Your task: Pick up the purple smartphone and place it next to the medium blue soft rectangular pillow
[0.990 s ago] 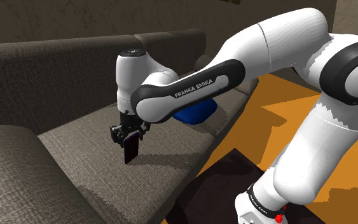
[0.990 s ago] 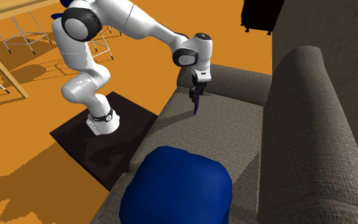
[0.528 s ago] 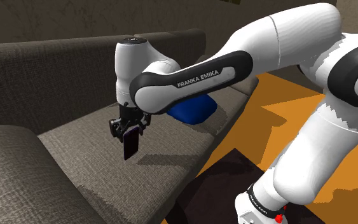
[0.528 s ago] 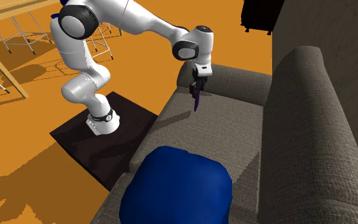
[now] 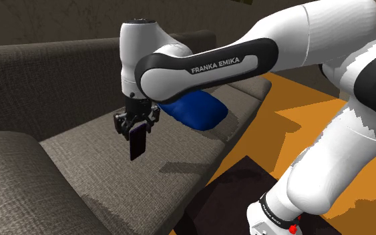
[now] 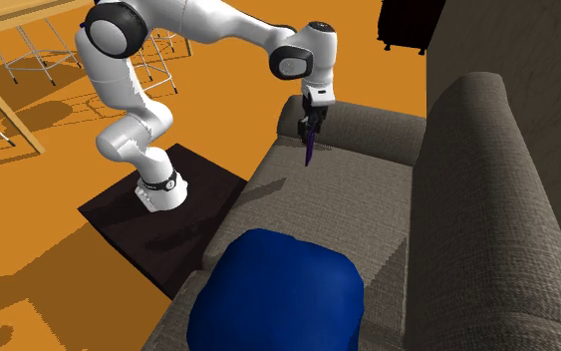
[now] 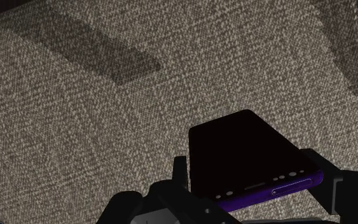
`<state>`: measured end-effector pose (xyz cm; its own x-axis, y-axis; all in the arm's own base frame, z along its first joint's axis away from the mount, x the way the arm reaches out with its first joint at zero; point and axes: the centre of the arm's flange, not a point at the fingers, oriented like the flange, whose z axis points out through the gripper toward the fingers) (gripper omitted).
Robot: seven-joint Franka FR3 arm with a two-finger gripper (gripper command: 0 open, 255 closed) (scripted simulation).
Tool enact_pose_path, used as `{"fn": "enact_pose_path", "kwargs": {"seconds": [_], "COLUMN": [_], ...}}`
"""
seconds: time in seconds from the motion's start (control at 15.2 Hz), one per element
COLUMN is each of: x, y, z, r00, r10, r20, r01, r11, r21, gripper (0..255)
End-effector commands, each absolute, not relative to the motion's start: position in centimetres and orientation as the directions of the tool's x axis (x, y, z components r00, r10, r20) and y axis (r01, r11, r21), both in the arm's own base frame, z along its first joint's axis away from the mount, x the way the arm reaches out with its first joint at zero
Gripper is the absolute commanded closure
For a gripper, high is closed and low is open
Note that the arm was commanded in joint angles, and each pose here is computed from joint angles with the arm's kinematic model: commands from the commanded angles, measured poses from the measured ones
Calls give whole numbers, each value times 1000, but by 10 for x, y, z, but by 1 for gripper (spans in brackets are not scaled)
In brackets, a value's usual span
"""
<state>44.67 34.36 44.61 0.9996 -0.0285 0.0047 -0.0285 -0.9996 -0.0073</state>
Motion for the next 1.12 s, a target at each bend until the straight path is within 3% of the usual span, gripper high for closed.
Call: {"fn": "enact_pose_path", "kwargs": {"seconds": [0.0, 1.06], "x": [446, 446], "y": [343, 343], "z": [457, 541], "r00": [1000, 1000], "r10": [-28, -28], "r20": [4, 4], "r01": [-28, -28], "r11": [-1000, -1000], "r21": [-7, -7], "gripper": [255, 255]}}
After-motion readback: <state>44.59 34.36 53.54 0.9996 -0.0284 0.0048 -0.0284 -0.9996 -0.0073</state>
